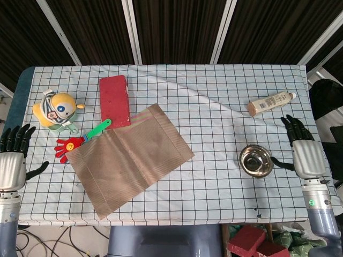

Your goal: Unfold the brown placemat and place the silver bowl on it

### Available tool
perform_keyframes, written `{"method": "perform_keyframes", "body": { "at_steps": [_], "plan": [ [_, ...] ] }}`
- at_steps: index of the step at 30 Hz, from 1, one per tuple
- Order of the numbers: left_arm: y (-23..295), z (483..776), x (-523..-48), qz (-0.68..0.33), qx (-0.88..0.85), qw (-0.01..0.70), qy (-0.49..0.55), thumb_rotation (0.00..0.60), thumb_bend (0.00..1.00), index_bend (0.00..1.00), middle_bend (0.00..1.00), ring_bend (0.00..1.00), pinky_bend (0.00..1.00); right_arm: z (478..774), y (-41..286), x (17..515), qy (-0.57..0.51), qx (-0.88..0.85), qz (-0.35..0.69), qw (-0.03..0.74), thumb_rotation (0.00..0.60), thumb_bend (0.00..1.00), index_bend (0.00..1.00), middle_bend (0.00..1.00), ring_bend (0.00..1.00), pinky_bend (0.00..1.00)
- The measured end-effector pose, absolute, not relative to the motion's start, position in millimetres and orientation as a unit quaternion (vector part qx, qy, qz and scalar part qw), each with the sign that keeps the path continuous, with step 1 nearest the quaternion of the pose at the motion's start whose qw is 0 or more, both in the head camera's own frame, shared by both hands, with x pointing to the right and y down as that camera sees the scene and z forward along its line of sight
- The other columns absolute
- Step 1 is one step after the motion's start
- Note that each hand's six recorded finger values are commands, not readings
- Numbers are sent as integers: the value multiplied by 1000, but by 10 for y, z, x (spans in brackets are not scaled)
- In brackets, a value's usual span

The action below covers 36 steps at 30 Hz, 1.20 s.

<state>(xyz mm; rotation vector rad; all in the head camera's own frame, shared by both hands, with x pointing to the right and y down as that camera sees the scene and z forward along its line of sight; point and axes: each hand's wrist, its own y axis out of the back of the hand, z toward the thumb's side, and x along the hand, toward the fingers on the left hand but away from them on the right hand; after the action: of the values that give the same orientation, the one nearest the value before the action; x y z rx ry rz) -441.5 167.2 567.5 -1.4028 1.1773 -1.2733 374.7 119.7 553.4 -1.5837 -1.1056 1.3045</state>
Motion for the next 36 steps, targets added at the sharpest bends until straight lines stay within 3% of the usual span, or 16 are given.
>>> {"method": "perform_keyframes", "body": {
  "at_steps": [15, 24, 36],
  "plan": [
    [1626, 5734, -4400, -510, -567, 429, 484, 600, 9, 97, 62, 36, 43, 5906, 737, 2359, -257, -696, 456, 492, 600, 11, 142, 103, 116, 246],
    [1578, 5737, -4419, -508, -566, 422, 494, 600, 9, 97, 59, 36, 43, 6284, 731, 1856, -182, -724, 444, 495, 600, 0, 142, 103, 116, 246],
    [1560, 5735, -4427, -504, -569, 415, 500, 600, 9, 97, 57, 37, 43, 6677, 850, 1497, -171, -743, 436, 477, 600, 0, 159, 103, 116, 246]
  ]
}}
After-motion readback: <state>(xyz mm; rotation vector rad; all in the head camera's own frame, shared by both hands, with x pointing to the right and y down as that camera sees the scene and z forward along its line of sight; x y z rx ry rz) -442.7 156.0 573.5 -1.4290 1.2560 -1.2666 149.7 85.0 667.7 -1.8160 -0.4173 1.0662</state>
